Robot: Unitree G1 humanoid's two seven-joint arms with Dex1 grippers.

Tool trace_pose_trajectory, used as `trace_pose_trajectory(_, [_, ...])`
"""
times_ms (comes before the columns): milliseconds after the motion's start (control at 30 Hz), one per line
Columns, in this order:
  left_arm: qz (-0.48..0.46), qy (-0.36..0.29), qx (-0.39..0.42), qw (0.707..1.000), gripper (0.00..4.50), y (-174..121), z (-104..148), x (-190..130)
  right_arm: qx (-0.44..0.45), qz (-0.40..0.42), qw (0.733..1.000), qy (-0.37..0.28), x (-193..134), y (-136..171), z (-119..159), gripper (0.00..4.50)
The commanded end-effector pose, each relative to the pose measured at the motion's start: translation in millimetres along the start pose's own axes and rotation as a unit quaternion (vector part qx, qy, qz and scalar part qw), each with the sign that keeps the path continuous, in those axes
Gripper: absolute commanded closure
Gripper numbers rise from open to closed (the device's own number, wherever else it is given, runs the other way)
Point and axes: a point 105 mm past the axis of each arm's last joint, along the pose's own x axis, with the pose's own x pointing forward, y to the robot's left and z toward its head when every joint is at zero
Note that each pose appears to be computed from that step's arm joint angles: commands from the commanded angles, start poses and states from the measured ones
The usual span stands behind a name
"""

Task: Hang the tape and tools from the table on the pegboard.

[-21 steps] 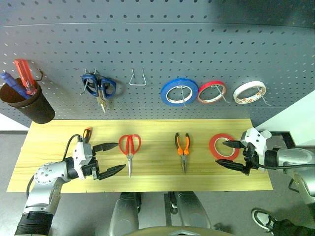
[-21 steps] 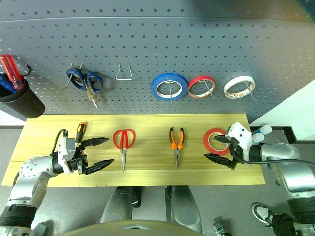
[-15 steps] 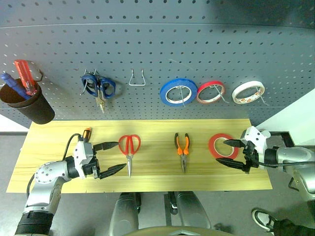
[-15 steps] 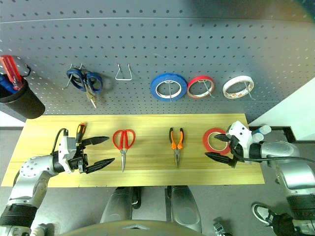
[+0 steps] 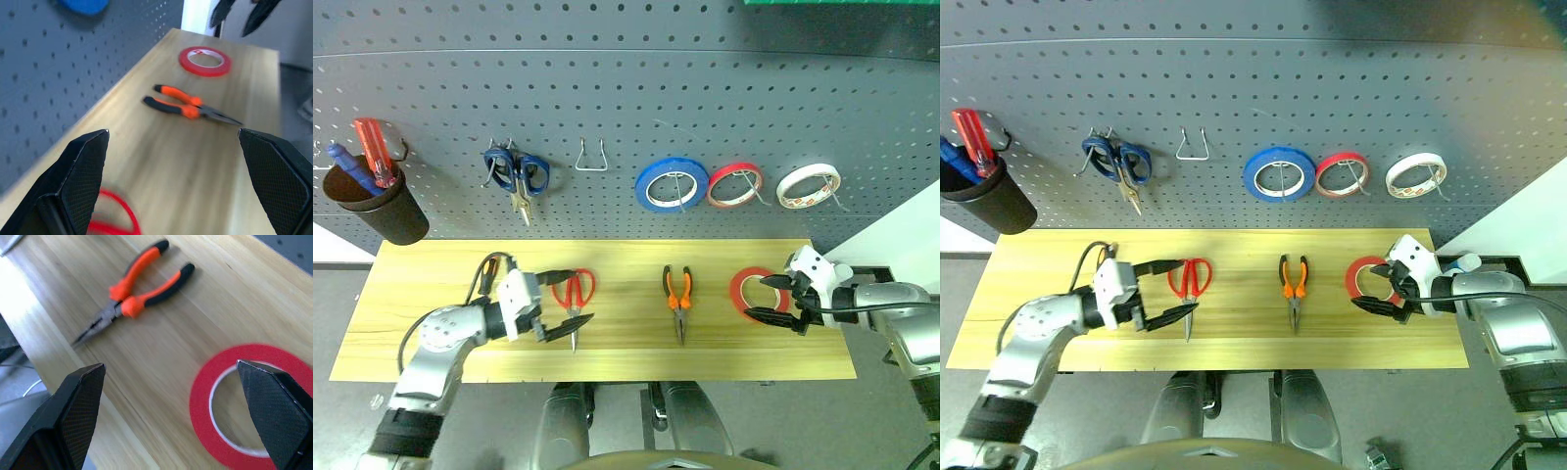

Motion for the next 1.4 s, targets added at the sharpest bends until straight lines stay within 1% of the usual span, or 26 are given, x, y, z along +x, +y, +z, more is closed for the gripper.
trace_pose_trajectory(33, [-0.009, 0.008, 0.009, 1.0, 0.07, 0.7, 1.5, 15.9, 0.002, -0.021, 1.0, 0.013, -2.2, -10.1, 3.1, 0.0])
trace_pose_trajectory(133, [-0.002, 0.043, 0.027, 0.999, 0.07, 10.9, -7.4, 25.9, -0.002, -0.043, 0.998, 0.036, 6.5, -14.7, 0.1, 0.0])
trace_pose_trajectory(333, [-0.01, 0.04, 0.019, 0.999, 0.07, 17.2, -4.5, 37.8, 0.009, -0.061, 0.997, 0.049, 27.7, -18.7, 2.8, 0.0])
trace_pose_trajectory(533, [-0.026, 0.041, 0.029, 0.998, 0.07, 12.8, -1.3, 41.5, 0.022, -0.045, 0.996, 0.08, 43.1, -12.5, -4.2, 0.0])
trace_pose_trajectory(700, [-0.029, 0.041, 0.027, 0.998, 0.07, 7.2, 1.2, 41.9, 0.024, -0.045, 0.994, 0.094, 47.9, -11.0, -9.6, 0.0])
trace_pose_trajectory(867, [-0.036, 0.048, 0.01, 0.998, 0.07, -3.3, -1.1, 38.4, 0.02, -0.057, 0.991, 0.116, 49.3, -15.3, -18.6, 0.0])
trace_pose_trajectory(1033, [-0.062, 0.032, -0.001, 0.998, 0.07, -16.6, 6.1, 35.7, 0.024, -0.057, 0.99, 0.126, 54.4, -17.3, -22.5, 0.0])
trace_pose_trajectory(1267, [-0.067, 0.036, 0.009, 0.997, 0.07, -16.7, 5.7, 35.0, 0.038, -0.073, 0.985, 0.152, 65.0, -22.3, -33.0, 0.0])
trace_pose_trajectory(1367, [-0.067, 0.038, 0.011, 0.997, 0.0, -15.5, 5.4, 36.3, 0.035, -0.073, 0.984, 0.156, 67.4, -22.8, -33.3, 0.59])
trace_pose_trajectory(1400, [-0.067, 0.037, 0.012, 0.997, 0.0, -15.1, 5.9, 37.0, 0.034, -0.071, 0.984, 0.157, 68.2, -22.6, -32.9, 0.89])
